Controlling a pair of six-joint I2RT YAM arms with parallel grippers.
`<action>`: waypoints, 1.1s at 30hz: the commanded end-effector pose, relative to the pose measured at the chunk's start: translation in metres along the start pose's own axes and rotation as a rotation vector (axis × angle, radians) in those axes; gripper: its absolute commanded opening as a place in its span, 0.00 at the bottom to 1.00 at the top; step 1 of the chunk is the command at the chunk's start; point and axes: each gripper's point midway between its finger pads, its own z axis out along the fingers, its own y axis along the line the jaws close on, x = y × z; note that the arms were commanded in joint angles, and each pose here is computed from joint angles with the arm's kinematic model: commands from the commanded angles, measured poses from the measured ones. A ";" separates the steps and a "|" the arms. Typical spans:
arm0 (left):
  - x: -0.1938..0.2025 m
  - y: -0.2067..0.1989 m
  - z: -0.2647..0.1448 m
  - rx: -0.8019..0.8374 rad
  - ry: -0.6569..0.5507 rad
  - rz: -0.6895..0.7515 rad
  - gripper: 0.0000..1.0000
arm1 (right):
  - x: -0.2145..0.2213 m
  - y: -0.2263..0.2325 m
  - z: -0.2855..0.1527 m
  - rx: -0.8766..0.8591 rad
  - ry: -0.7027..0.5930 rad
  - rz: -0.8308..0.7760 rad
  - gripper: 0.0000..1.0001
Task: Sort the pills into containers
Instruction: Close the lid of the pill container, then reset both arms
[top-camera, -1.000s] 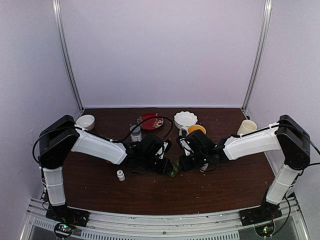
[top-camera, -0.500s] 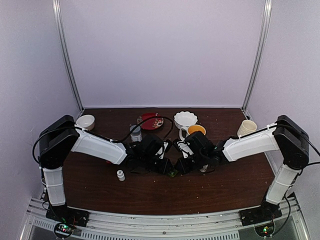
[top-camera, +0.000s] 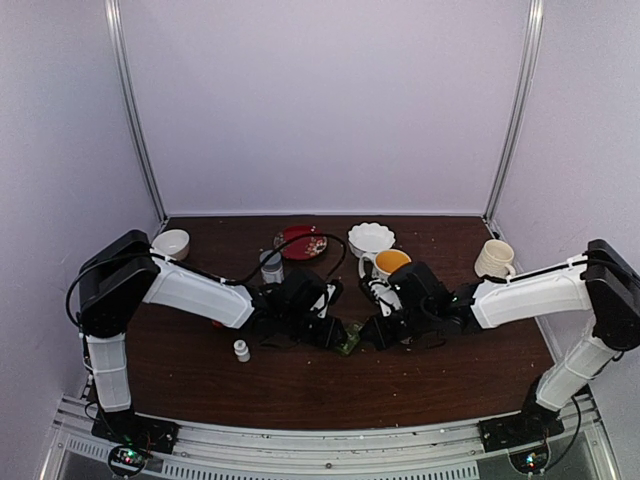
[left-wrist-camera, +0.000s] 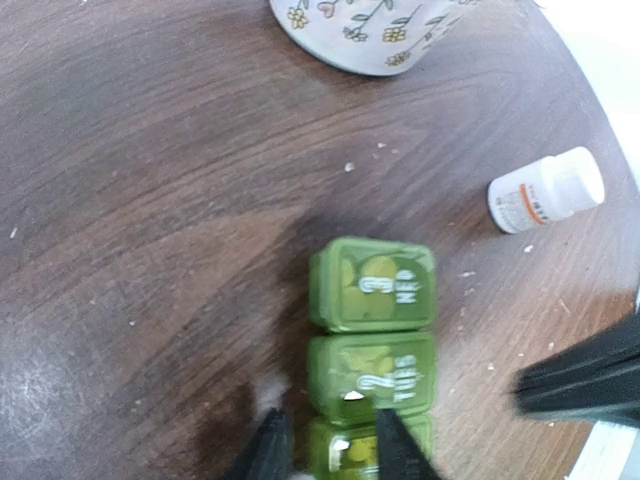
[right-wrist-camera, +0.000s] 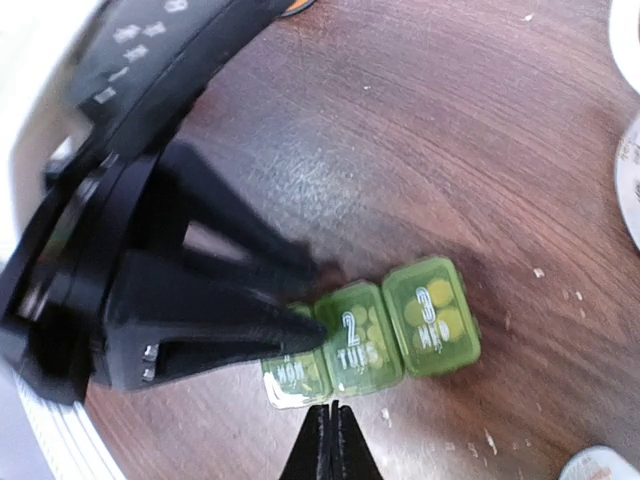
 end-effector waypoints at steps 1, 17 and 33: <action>0.011 0.014 -0.003 -0.057 0.040 0.027 0.41 | -0.002 -0.003 -0.025 0.006 -0.087 -0.016 0.00; -0.103 0.016 -0.213 -0.319 -0.400 0.144 0.75 | -0.058 -0.049 -0.198 0.374 -0.635 -0.110 0.87; -0.029 0.166 -0.437 -0.955 -0.883 -0.033 0.97 | -0.044 -0.105 -0.281 0.712 -1.017 -0.208 0.93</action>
